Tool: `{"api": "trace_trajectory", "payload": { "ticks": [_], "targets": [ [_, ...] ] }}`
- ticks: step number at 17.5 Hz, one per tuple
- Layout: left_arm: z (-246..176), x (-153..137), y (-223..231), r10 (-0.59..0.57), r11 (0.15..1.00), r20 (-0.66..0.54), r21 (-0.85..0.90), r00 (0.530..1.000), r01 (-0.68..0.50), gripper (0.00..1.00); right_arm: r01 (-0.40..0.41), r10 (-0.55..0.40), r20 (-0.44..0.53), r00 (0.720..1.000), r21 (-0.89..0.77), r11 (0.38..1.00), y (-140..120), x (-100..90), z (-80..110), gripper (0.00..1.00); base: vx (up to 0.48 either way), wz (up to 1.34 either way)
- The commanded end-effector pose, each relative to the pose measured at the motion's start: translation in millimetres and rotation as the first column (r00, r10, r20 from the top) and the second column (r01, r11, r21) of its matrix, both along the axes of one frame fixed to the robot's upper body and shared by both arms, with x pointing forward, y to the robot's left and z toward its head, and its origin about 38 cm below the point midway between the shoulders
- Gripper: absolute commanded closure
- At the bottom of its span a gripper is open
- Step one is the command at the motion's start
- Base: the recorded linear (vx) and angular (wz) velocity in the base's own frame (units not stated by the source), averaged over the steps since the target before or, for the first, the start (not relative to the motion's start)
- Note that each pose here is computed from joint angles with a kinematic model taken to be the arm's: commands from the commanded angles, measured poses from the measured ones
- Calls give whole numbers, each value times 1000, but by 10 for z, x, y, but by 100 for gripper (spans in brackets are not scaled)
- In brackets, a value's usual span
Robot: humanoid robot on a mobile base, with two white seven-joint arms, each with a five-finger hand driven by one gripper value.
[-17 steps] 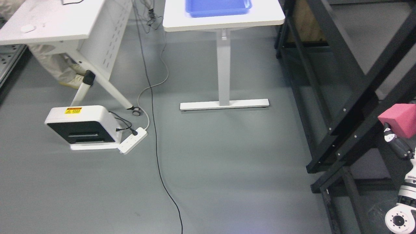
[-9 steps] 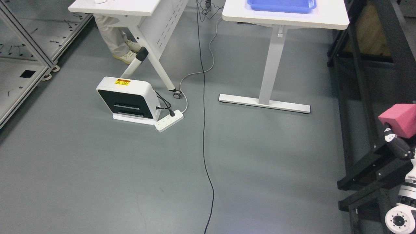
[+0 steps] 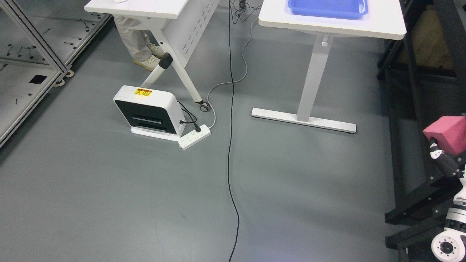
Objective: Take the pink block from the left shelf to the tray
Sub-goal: 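Turn and drive toward the blue tray holding the cube in the right hand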
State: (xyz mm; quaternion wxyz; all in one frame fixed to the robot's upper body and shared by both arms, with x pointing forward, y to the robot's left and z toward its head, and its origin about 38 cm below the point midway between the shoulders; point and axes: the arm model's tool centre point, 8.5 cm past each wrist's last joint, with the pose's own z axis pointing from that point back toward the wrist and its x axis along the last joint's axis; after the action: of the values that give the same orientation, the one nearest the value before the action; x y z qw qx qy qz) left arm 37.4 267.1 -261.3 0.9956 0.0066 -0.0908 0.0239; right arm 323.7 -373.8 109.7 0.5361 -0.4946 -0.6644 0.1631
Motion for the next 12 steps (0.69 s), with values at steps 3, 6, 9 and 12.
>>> {"api": "trace_trajectory", "payload": {
  "ticks": [3, 6, 9, 12],
  "targets": [
    [7, -59, 112, -1, 1000, -9, 17, 1000, 1, 0, -3, 3, -4, 1000, 1, 1000, 2, 0, -9, 98, 147, 293],
    [7, -59, 112, -1, 1000, -9, 17, 1000, 1, 0, -4, 4, -4, 1000, 1, 1000, 4, 0, -8, 98, 210, 267],
    [7, -59, 112, -1, 1000, -9, 17, 1000, 1, 0, -4, 4, -4, 1000, -1, 1000, 0, 0, -5, 98, 269, 163],
    [7, -59, 112, -1, 1000, -9, 17, 1000, 1, 0, -4, 4, -5, 1000, -1, 1000, -1, -4, -10, 98, 350, 66]
  ]
}}
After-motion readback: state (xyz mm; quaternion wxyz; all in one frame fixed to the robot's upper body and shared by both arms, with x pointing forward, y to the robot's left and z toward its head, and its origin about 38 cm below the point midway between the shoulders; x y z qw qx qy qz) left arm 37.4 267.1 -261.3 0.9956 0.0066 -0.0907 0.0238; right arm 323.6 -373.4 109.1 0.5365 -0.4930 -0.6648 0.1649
